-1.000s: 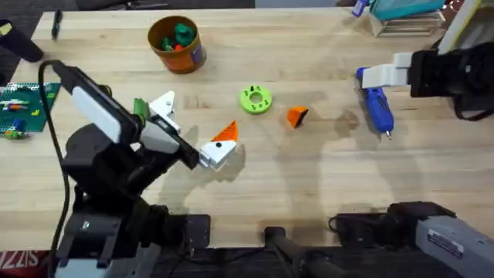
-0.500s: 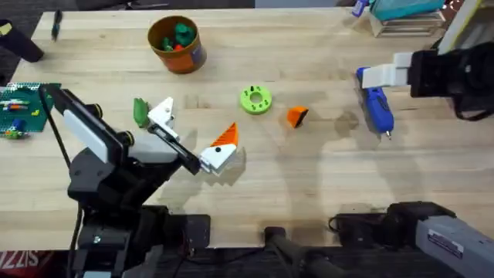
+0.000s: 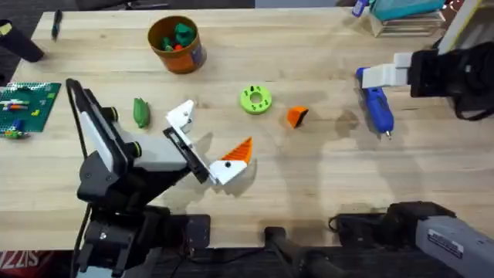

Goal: Pick up the gripper from the table and insert it into the empty holder that is missing its gripper. Then pick up a screw, insert it into the mounting hole, and use the screwdriver to tighten it. Finally, clean up the table by picking up the vegetable and placing it into the bucket.

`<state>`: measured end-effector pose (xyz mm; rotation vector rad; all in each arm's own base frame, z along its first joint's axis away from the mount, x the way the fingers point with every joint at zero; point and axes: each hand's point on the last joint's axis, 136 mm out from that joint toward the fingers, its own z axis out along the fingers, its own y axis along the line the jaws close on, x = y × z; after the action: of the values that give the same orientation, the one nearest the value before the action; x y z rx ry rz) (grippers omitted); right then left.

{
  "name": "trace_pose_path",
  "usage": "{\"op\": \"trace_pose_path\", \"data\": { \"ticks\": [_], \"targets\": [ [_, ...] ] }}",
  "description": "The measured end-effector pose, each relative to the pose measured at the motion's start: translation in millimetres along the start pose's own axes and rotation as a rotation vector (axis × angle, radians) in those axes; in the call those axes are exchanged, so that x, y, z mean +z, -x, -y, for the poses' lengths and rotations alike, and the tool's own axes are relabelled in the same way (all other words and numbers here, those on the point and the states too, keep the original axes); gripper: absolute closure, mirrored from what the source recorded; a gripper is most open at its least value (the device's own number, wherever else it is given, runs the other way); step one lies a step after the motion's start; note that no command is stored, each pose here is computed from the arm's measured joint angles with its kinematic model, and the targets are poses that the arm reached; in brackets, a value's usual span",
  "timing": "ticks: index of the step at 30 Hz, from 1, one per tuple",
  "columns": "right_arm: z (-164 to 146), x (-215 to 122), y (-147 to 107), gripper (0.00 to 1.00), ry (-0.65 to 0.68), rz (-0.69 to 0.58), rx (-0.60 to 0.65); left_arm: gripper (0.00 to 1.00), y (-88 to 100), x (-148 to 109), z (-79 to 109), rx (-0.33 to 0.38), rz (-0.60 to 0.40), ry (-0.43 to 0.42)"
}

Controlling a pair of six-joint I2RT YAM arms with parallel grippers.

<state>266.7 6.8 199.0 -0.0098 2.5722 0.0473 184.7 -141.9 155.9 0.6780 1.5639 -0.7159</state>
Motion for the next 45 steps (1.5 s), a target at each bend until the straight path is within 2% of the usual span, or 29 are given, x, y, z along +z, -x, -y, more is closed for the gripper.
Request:
{"op": "trace_pose_path", "data": {
  "ticks": [6, 12, 23, 32, 38, 45],
  "targets": [
    [0.0, 0.0, -0.1, 0.008, 0.0, 0.0, 0.0, 0.016, -1.8, -1.1, 19.5, -0.034, -0.008, -0.113],
    [0.0, 0.0, -0.1, 0.008, 0.0, 0.0, 0.0, 0.015, -2.4, -2.2, 27.1, -0.057, -0.012, -0.158],
    [0.0, 0.0, -0.1, 0.008, 0.0, 0.0, 0.0, 0.014, -2.6, -2.4, 28.8, -0.06, -0.013, -0.168],
    [0.0, 0.0, 1.1, 0.009, 0.0, 0.004, 0.0, 0.015, -2.4, -2.4, 28.8, -0.008, -0.008, -0.168],
    [-0.1, 0.0, -2.0, 0.008, 0.001, -0.008, 0.0, 0.015, -2.1, -2.2, 27.9, -0.005, -0.006, -0.163],
    [-15.4, 0.3, -8.4, 0.008, 0.079, -0.037, -0.01, 0.015, -2.1, -2.2, 27.9, -0.005, -0.006, -0.163]
  ]
}}
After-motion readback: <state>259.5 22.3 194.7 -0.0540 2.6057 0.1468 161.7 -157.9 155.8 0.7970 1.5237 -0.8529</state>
